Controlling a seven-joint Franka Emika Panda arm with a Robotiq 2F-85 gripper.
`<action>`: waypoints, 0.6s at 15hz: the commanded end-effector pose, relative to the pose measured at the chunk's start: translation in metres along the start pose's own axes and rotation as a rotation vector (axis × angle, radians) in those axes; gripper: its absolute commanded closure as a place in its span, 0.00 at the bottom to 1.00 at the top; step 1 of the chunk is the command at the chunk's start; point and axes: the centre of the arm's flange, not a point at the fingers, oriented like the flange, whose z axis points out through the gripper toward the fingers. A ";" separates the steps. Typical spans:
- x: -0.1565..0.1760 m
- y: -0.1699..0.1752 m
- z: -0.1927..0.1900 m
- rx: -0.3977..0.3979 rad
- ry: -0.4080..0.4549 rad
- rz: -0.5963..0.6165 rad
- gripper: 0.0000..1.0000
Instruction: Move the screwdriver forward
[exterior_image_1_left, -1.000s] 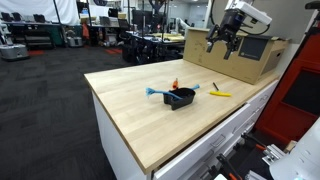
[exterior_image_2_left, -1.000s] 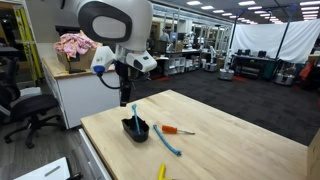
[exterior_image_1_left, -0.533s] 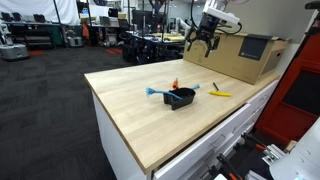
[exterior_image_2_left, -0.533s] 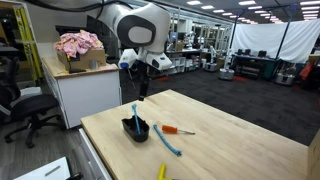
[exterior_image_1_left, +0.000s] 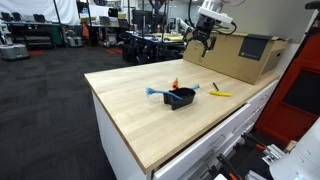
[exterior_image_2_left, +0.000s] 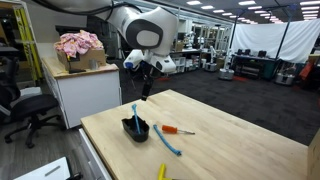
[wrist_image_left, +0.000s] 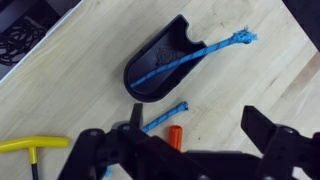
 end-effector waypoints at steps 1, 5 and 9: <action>0.065 -0.019 0.014 0.051 -0.027 0.193 0.00; 0.115 -0.025 0.044 0.084 -0.023 0.357 0.00; 0.137 -0.035 0.079 0.040 -0.032 0.370 0.00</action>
